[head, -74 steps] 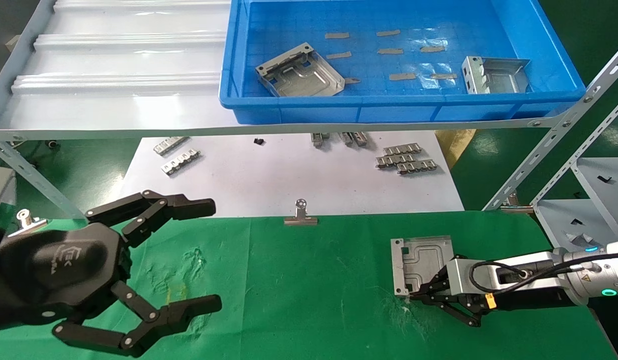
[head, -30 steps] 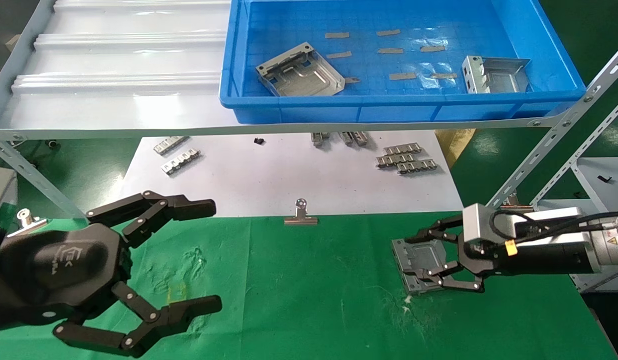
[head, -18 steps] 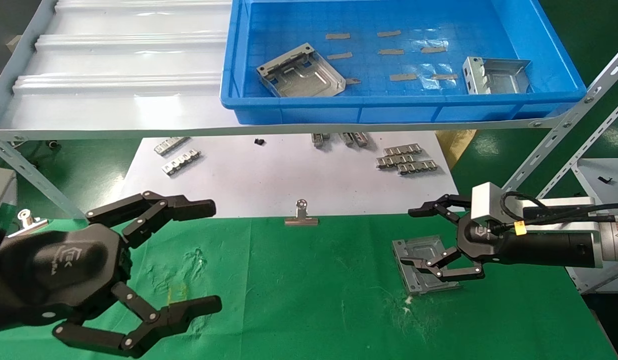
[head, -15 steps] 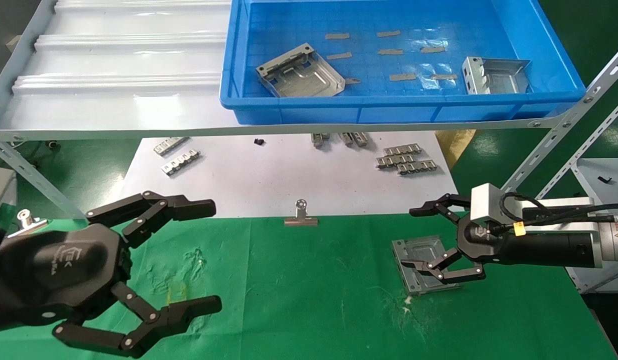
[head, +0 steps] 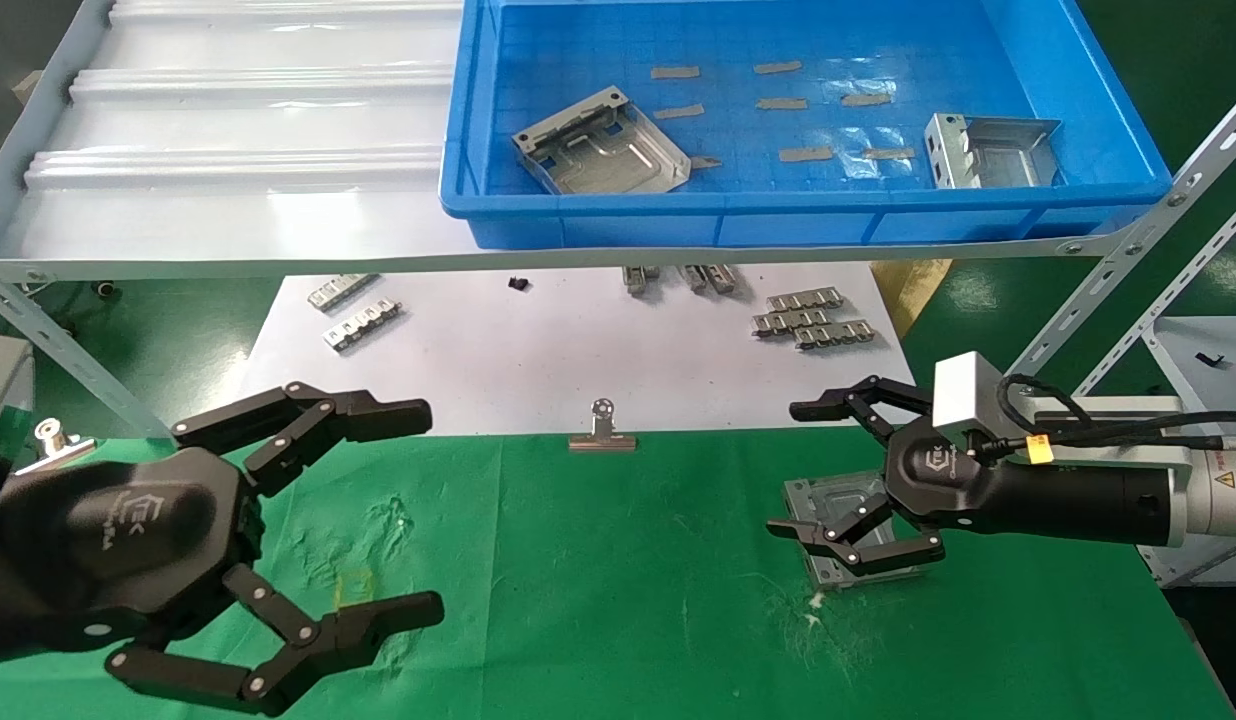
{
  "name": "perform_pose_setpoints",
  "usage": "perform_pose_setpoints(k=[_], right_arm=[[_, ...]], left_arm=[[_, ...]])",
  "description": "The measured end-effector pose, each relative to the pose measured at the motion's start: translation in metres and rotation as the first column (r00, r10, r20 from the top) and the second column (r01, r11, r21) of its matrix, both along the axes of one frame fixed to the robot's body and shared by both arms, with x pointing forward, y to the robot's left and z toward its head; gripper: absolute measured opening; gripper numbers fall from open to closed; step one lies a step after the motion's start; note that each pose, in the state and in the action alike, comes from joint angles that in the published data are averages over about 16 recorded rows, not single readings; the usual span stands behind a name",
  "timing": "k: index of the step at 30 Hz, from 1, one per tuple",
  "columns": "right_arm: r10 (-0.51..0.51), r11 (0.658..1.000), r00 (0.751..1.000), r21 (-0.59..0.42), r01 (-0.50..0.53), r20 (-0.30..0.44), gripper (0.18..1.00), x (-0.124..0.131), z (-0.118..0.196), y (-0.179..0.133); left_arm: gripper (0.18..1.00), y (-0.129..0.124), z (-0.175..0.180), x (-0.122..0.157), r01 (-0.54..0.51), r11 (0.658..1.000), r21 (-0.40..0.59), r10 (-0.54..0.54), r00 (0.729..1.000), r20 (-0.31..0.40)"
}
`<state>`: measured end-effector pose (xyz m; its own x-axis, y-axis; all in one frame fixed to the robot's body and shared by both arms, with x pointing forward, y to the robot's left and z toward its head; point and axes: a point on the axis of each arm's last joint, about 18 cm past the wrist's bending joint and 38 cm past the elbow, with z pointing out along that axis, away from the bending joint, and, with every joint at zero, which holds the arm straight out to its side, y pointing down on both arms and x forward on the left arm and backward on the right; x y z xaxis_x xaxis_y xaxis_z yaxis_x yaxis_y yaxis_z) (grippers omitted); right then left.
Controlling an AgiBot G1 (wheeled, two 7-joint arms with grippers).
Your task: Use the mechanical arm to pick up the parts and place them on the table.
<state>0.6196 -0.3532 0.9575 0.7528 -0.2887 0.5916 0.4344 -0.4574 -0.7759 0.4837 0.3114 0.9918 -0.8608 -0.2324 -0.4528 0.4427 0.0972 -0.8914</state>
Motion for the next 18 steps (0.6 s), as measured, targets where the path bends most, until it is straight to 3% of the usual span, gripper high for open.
perform_pose_setpoints(k=[18], right_arm=[[0.116,0.982,0.993,0.153,-0.114,-0.009,1.0,-0.038,0.011,0.023]], left_arm=[[1.001,0.0,0.0,0.0,0.0,1.0,0.0,0.0,1.0,0.0]])
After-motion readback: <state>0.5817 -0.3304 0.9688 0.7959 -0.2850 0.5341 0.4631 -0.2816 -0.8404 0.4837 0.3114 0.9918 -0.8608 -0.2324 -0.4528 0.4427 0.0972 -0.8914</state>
